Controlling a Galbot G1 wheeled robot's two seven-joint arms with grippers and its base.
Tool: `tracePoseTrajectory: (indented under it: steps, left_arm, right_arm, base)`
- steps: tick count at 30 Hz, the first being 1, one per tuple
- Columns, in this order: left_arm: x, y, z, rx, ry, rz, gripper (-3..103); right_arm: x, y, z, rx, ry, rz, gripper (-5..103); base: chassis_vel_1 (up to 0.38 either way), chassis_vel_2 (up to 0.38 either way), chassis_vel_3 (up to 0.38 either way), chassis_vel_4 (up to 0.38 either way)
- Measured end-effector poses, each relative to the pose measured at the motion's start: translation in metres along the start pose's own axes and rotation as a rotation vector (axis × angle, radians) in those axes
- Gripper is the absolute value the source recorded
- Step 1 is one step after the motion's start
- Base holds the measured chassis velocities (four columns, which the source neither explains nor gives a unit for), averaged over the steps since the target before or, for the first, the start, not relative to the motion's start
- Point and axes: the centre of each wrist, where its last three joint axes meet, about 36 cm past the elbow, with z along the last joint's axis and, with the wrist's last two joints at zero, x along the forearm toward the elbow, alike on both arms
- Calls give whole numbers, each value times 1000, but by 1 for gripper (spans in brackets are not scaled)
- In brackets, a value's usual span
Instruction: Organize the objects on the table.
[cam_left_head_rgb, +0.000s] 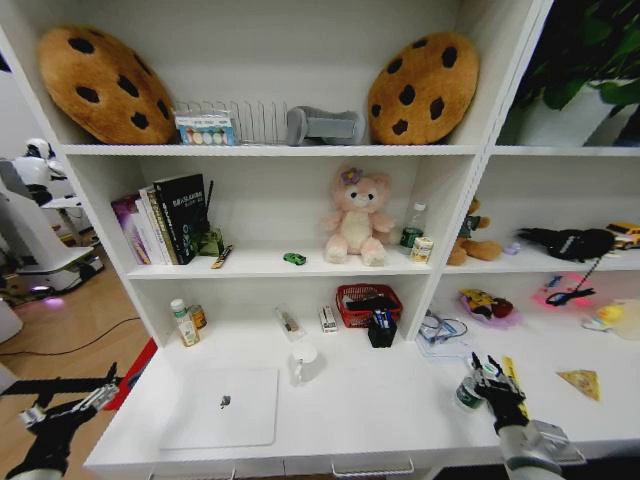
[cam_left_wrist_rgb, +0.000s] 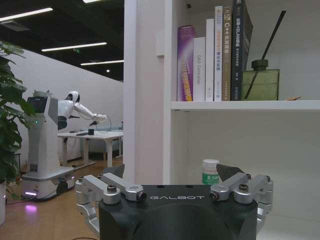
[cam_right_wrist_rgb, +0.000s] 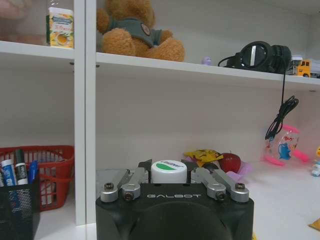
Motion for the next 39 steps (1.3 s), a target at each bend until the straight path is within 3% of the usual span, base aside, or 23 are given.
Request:
tracePoseTrajectory:
  steps: [11, 20, 28, 33, 39]
  left_arm:
    - [0, 0, 0, 0, 0, 0, 100]
    - [0, 0, 0, 0, 0, 0, 100]
    - [0, 0, 0, 0, 0, 1, 100]
    - [0, 0, 0, 0, 0, 1, 100]
    - [0, 0, 0, 0, 0, 0, 100]
  right_arm:
    - [26, 15, -27, -43, -34, 28, 31]
    - [81, 32, -42, -95, -22, 154, 31]
    - [139, 55, -4, 11, 31, 206, 31]
    - [151, 64, 8, 16, 60, 214, 31]
    - [186, 80, 50, 22, 135, 232, 31]
  base:
    - [-237, -234, 228, 238]
    - [-329, -344, 320, 334]
    - [-104, -192, 158, 127]
    - [5, 24, 2, -78]
    - [48, 90, -18, -24]
